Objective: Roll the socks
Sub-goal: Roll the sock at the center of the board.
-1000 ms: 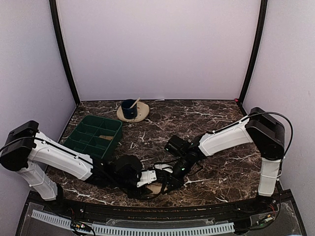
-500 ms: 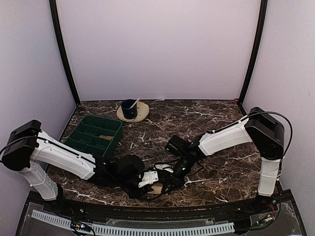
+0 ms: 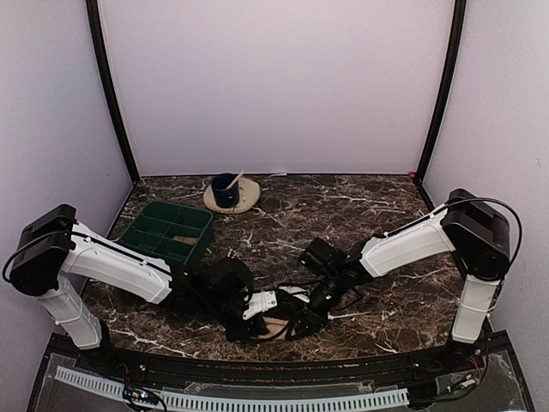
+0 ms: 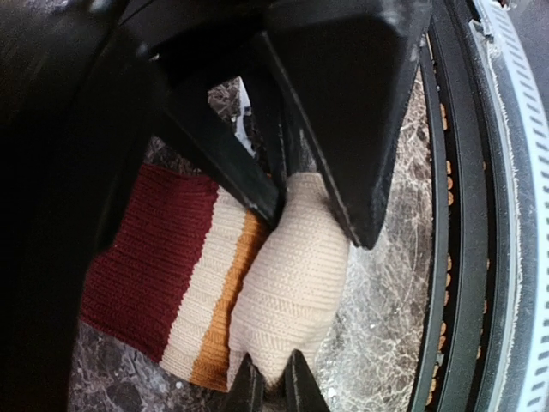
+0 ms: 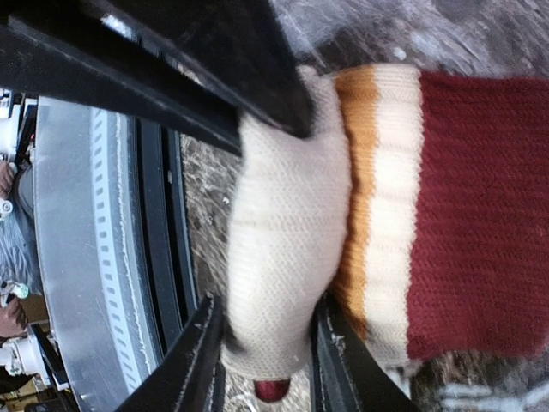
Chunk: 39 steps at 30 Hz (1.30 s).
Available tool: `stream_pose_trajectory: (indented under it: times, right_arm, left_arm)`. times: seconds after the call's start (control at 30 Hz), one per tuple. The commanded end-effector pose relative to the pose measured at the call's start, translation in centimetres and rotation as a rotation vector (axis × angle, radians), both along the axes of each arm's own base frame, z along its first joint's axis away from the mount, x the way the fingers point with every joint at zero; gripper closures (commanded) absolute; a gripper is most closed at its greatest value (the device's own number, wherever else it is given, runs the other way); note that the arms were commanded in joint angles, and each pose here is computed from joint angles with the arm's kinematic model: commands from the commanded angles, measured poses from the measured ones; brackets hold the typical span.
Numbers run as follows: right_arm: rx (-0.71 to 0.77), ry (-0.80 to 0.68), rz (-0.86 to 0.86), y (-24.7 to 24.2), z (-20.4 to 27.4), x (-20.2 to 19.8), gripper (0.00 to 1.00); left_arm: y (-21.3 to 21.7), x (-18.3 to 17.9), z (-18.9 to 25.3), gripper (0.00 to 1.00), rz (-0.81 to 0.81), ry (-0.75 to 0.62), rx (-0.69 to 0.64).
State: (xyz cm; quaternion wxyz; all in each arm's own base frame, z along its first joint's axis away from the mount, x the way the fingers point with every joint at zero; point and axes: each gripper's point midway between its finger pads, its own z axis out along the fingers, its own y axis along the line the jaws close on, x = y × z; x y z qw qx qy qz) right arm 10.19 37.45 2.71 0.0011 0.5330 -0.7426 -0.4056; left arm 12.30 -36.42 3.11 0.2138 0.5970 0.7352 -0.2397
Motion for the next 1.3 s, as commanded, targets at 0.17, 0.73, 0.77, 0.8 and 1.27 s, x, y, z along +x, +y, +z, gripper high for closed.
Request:
stream_pose_trajectory:
  times: [0.17, 0.73, 0.77, 0.8, 1.27]
  right_arm:
    - [-0.116, -0.004, -0.16, -3.0, -2.4, 1.4, 0.65]
    - [-0.102, -0.165, -0.362, -5.2, -1.2, 4.4, 0.62]
    - [-0.112, -0.187, -0.381, -5.5, -1.2, 4.8, 0.62]
    - [-0.12, -0.206, -0.396, -5.8, -1.2, 5.0, 0.62]
    - [0.012, -0.542, -0.429, -6.4, 3.7, 5.1, 0.59]
  left_arm:
    - [1.0, -1.8, -1.1, 1.0, -0.027, 0.249, 0.069]
    - [0.9, -1.5, -0.8, 1.0, -0.017, 0.476, 0.107]
    - [0.9, -1.5, -0.7, 1.0, -0.014, 0.493, 0.104]
    - [0.9, -1.4, -0.6, 1.0, -0.011, 0.504, 0.101]
    - [1.5, -0.6, -0.6, 1.0, 0.025, 0.707, 0.086]
